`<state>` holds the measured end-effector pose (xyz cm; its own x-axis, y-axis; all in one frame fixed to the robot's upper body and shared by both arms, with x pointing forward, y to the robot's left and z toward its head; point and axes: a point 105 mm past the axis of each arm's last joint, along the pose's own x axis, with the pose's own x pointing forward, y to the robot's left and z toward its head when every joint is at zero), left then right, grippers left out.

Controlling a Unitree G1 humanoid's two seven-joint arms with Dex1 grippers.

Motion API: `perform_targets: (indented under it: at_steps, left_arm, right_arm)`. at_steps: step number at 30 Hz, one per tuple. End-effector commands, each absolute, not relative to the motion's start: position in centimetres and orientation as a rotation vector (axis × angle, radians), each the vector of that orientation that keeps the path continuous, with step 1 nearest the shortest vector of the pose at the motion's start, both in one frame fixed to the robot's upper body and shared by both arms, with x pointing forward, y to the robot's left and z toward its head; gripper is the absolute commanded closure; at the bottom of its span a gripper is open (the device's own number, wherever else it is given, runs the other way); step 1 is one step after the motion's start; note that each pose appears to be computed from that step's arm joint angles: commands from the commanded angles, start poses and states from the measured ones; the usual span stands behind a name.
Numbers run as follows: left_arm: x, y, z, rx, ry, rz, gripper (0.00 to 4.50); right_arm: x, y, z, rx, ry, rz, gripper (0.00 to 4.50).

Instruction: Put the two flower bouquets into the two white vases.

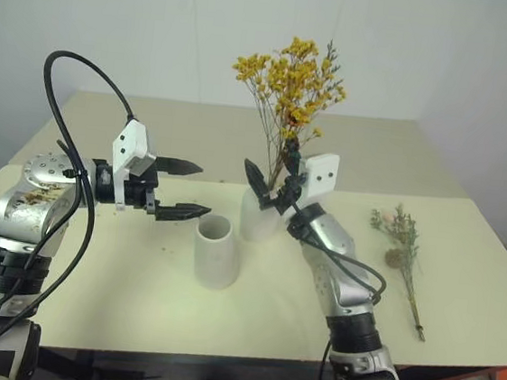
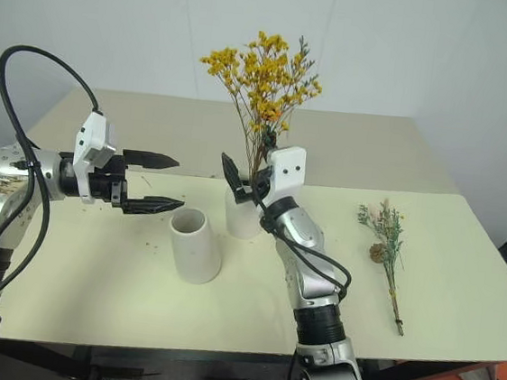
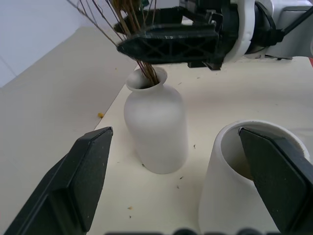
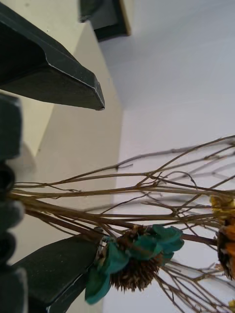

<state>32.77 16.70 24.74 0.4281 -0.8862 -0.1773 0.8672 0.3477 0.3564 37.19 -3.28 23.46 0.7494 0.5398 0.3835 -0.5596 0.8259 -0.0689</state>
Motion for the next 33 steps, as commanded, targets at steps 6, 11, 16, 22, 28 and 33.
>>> perform_targets:
  at_steps: [6, 11, 16, 22, 28, 33]
  left_arm:
    - [33.0, 16.4, 26.1, 0.466, -0.108, -1.129, 0.0]
    - [33.0, 16.3, 25.9, 0.47, -0.101, -1.131, 0.0]
    - [33.1, 16.2, 25.8, 0.478, -0.094, -1.133, 0.0]
    - [33.2, 16.2, 25.8, 0.486, -0.092, -1.137, 0.0]
    - [32.8, 16.5, 26.4, 0.471, -0.11, -1.126, 0.0]
    - [30.9, 16.0, 28.6, 0.453, -0.188, -1.189, 0.0]
  right_arm:
    - [35.4, -4.4, 24.6, -0.148, -0.455, 0.59, 0.02]
    - [34.1, -4.9, 23.7, -0.354, -0.431, 0.668, 0.02]
    - [32.6, -4.8, 23.5, -0.452, -0.456, 0.801, 0.02]
    - [31.5, -4.7, 22.9, -0.562, -0.463, 0.909, 0.02]
    - [31.2, -7.9, 23.4, -0.497, -0.368, 0.87, 0.02]
    - [31.3, -14.6, 25.0, -0.452, -0.152, 0.666, 0.02]
